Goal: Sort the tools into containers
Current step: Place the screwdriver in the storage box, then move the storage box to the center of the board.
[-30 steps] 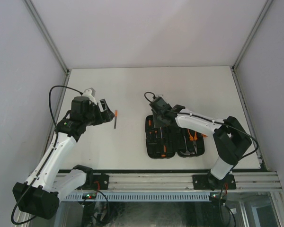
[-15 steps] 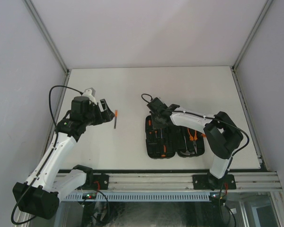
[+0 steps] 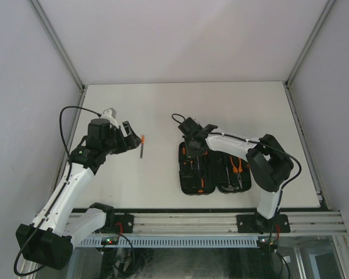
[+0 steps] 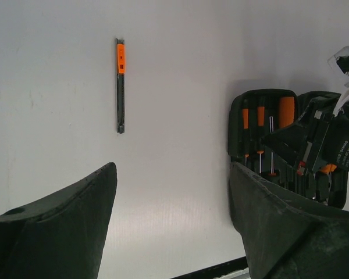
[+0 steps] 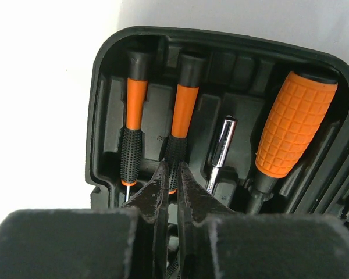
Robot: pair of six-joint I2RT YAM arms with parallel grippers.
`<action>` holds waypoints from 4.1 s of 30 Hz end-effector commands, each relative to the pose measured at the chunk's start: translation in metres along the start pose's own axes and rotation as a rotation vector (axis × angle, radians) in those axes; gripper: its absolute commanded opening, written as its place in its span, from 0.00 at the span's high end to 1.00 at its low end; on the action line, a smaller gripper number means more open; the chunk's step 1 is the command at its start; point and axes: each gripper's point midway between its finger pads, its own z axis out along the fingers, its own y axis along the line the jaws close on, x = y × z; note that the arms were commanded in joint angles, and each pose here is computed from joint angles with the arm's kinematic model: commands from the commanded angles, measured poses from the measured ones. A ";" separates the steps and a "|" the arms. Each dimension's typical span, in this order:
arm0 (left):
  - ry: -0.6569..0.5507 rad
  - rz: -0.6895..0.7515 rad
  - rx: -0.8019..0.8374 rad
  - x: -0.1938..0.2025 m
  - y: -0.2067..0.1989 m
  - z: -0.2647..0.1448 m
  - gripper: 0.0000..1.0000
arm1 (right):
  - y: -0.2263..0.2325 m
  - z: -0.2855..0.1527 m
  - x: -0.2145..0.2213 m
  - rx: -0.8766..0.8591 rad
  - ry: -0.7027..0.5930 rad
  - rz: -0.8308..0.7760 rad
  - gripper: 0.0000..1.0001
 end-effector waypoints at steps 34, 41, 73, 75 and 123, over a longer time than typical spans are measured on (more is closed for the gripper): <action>0.053 0.034 0.041 0.035 -0.027 0.021 0.20 | -0.034 0.084 0.118 0.219 0.404 -0.049 1.00; 0.068 0.027 0.037 0.043 -0.025 0.027 0.21 | -0.042 0.105 0.159 0.218 0.496 -0.037 1.00; 0.055 0.016 -0.044 0.058 0.002 -0.001 0.16 | 0.005 -0.095 -0.012 -0.113 -0.307 -0.014 0.64; 0.052 0.019 -0.061 0.056 0.004 0.001 0.16 | -0.013 -0.098 -0.004 -0.065 -0.304 -0.004 0.64; 0.102 0.072 -0.361 0.027 0.032 0.083 0.14 | -0.090 -0.043 0.105 0.099 0.020 0.050 0.78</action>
